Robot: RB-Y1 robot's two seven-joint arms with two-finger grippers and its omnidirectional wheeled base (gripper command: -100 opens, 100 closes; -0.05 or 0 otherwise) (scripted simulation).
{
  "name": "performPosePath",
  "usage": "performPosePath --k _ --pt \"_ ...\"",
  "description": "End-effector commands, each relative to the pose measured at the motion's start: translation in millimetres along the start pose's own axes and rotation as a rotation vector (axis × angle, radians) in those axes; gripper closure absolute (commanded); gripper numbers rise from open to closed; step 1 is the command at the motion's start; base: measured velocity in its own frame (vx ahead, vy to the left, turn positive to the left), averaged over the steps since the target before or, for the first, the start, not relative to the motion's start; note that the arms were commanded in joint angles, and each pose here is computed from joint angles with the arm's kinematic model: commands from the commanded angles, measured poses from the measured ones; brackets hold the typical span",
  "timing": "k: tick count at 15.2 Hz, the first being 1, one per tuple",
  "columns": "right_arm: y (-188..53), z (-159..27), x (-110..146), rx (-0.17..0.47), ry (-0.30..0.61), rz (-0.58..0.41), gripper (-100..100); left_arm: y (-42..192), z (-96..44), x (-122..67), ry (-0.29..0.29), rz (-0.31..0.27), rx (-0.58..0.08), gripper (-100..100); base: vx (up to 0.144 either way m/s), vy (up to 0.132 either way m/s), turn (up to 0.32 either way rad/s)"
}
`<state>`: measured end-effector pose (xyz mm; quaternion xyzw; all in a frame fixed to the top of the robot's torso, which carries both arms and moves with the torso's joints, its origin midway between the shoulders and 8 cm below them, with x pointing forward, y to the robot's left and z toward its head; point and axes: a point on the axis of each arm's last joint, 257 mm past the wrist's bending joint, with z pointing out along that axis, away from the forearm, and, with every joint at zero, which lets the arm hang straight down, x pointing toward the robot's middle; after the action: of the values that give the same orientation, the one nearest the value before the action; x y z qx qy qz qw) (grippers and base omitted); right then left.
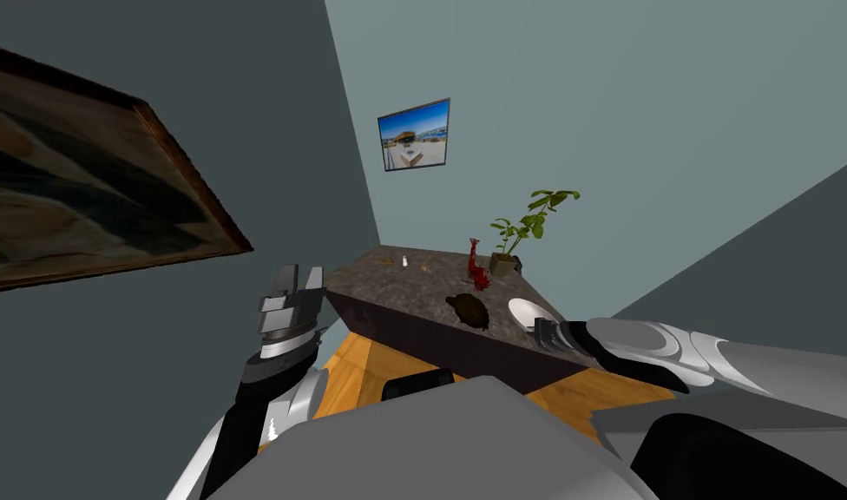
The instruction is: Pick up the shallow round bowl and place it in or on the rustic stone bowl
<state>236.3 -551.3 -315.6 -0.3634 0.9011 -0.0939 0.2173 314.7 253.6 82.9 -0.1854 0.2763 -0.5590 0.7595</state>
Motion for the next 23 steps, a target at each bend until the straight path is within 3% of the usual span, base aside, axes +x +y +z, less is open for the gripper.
performPosePath --k 1,13,18,20,23 --pt "-7 -0.4 -1 -0.003 -0.004 -0.007 100 0 0.0 0.0 0.000 0.000 0.000 0 0.013 0.016 -0.047" --pt "-32 -2.3 1 -0.007 0.009 -0.024 100 0 0.0 0.0 0.000 0.000 0.000 0 -0.001 0.026 -0.044" --pt "-62 -14.6 -34 0.004 0.003 -0.084 100 0 0.0 0.0 0.000 0.000 0.000 0 0.003 0.102 -0.117" --pt "-62 -14.6 -34 0.004 0.003 -0.084 100 0 0.0 0.0 0.000 0.000 0.000 0 0.014 0.108 -0.069" --pt "-78 -22.6 -60 0.007 -0.001 -0.125 100 0 0.0 0.0 0.000 0.000 0.000 0 0.012 0.108 -0.125"
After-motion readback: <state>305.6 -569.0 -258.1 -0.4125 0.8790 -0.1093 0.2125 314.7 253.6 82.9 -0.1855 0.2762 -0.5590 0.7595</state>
